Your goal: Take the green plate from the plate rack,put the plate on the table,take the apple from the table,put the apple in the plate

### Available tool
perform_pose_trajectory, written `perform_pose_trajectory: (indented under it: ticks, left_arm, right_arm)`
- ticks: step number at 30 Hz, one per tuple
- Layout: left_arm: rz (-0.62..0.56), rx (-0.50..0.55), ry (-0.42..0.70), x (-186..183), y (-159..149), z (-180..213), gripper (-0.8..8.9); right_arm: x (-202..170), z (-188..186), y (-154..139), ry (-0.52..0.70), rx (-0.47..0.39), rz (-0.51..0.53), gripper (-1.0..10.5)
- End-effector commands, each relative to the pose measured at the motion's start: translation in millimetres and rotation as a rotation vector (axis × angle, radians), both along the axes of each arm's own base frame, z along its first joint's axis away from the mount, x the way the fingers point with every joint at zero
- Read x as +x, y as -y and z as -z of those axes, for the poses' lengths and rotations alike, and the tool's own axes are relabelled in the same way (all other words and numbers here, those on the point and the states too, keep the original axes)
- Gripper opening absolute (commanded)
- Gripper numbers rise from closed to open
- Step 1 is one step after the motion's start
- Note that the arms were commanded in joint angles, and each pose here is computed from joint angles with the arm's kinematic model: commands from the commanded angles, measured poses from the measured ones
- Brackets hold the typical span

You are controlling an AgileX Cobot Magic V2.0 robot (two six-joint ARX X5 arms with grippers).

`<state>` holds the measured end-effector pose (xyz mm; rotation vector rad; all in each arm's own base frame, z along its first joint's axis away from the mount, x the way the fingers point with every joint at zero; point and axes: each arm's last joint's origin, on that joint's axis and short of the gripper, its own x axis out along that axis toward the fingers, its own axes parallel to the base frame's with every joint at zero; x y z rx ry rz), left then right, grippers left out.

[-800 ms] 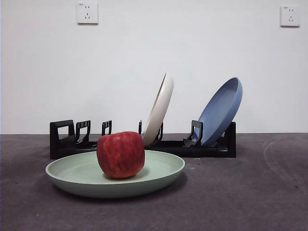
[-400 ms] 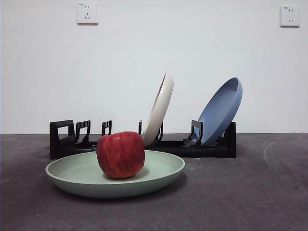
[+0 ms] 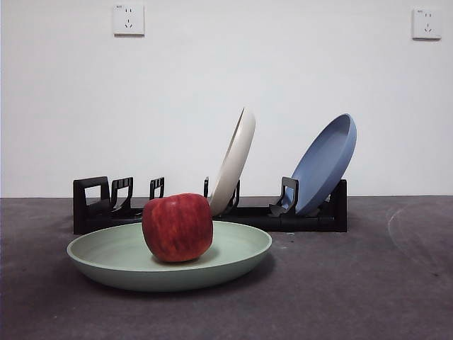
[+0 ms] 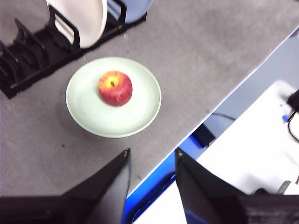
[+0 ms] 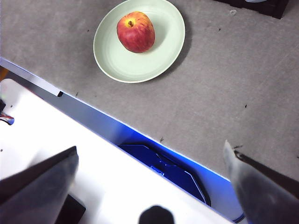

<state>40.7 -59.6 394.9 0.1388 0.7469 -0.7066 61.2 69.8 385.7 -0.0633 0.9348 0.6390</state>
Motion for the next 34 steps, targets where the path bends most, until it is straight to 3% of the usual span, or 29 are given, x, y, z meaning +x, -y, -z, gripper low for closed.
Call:
perform_pose_trajectory:
  ticks: [1, 2, 3, 4, 13, 22, 34]
  left_arm:
    - [-0.006, 0.006, -0.014, 1.5, 2.7, 5.6, 1.21]
    - [0.013, 0.013, -0.020, 1.2, 3.2, 6.9, -0.10]
    - [0.031, 0.020, -0.017, 0.9, 3.5, 7.3, 0.00]
    - [0.041, 0.022, -0.012, 0.5, 3.6, 7.2, -0.08]
    - [0.053, 0.010, -0.009, -1.8, 2.0, 6.6, -0.09]
    - [0.027, -0.002, -0.029, -1.1, 3.1, 6.5, -0.04]
    - [0.026, 0.011, -0.036, 1.2, 7.2, 7.1, -0.04]
  right_arm:
    - [0.2, 1.7, -0.4, -0.008, 0.003, 0.010, 2.9]
    - [0.1, 1.8, -0.2, -0.008, 0.001, 0.008, 1.2]
    - [0.1, 1.8, -0.2, -0.007, 0.000, 0.007, -0.4]
    - [0.2, 1.7, -0.1, -0.003, -0.003, 0.011, 0.0]
    - [0.5, 1.7, -0.1, 0.000, -0.006, 0.014, -0.1]
    - [1.7, 1.5, 0.4, -0.004, 0.002, 0.091, -0.1]
    - [4.6, 1.2, 3.2, 0.080, -0.065, 0.180, 0.0]
